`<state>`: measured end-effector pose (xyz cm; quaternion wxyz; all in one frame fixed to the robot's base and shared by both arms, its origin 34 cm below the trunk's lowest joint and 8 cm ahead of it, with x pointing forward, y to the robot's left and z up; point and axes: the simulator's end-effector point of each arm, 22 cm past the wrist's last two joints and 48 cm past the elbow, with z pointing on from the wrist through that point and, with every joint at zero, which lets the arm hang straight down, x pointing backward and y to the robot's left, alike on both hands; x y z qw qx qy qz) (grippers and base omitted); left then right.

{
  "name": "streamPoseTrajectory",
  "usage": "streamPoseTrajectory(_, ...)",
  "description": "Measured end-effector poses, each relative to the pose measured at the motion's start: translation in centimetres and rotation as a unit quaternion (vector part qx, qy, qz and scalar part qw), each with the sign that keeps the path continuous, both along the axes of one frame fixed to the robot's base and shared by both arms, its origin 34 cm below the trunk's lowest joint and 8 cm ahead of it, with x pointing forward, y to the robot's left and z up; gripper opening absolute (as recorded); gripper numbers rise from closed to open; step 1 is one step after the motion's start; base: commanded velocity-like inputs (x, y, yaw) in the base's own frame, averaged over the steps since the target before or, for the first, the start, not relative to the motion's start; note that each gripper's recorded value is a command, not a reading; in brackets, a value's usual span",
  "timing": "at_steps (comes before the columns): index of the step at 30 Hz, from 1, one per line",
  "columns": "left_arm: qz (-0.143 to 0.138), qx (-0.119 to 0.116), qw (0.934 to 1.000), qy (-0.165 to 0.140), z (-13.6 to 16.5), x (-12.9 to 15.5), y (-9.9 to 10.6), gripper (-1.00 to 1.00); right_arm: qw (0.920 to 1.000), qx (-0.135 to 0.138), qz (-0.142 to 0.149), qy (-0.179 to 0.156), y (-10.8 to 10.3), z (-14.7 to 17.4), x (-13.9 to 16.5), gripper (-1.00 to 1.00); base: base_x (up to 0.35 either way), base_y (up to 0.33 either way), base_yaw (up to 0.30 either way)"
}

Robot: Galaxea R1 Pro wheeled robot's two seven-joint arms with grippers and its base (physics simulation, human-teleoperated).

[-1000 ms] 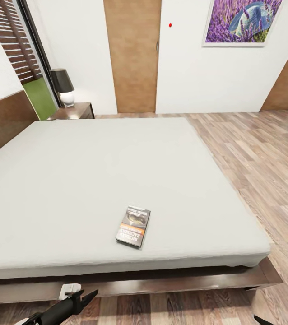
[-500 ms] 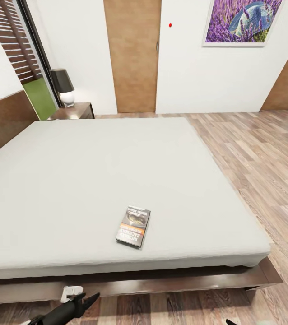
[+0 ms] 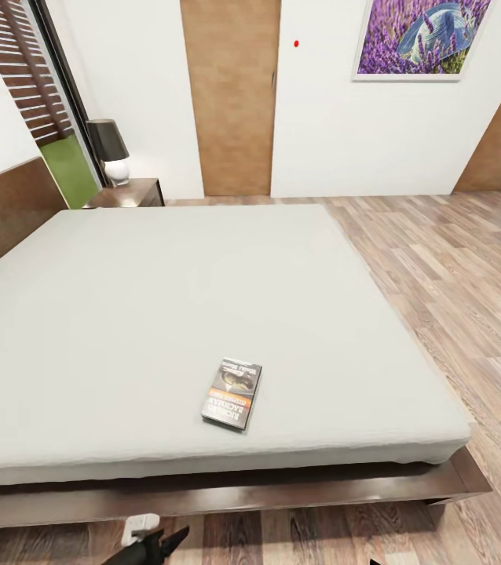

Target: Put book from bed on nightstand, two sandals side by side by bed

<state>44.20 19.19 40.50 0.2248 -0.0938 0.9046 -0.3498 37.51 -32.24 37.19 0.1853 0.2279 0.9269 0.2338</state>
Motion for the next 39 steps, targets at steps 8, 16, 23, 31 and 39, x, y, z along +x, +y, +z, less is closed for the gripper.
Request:
streamPoseTrajectory(8,0.002,0.008,0.9999,-0.011,-0.1,0.0,0.1,1.0,1.0,0.003,0.001,0.0,0.1,0.0,0.0,1.0,0.0,0.0,0.0)
streamPoseTrajectory(16,0.002,0.009,0.9999,-0.012,-0.1,0.0,0.2,1.0,1.0,0.003,0.002,0.0,0.1,0.1,0.0,1.0,0.0,0.0,0.0)
streamPoseTrajectory(23,0.002,0.009,0.9999,-0.012,-0.1,0.0,0.2,1.0,1.0,0.003,0.001,0.001,0.1,0.0,0.0,1.0,0.0,0.0,0.0)
streamPoseTrajectory(31,-0.004,0.002,0.9998,-0.02,0.3,0.4,-0.1,1.0,1.0,0.0,-0.005,0.0,-0.7,0.2,0.1,1.0,0.0,0.0,0.0)
streamPoseTrajectory(39,-0.018,-0.008,0.9994,-0.028,0.8,0.5,-0.8,1.0,1.0,-0.002,-0.006,-0.001,-0.8,0.2,0.2,1.0,0.0,0.0,0.0)
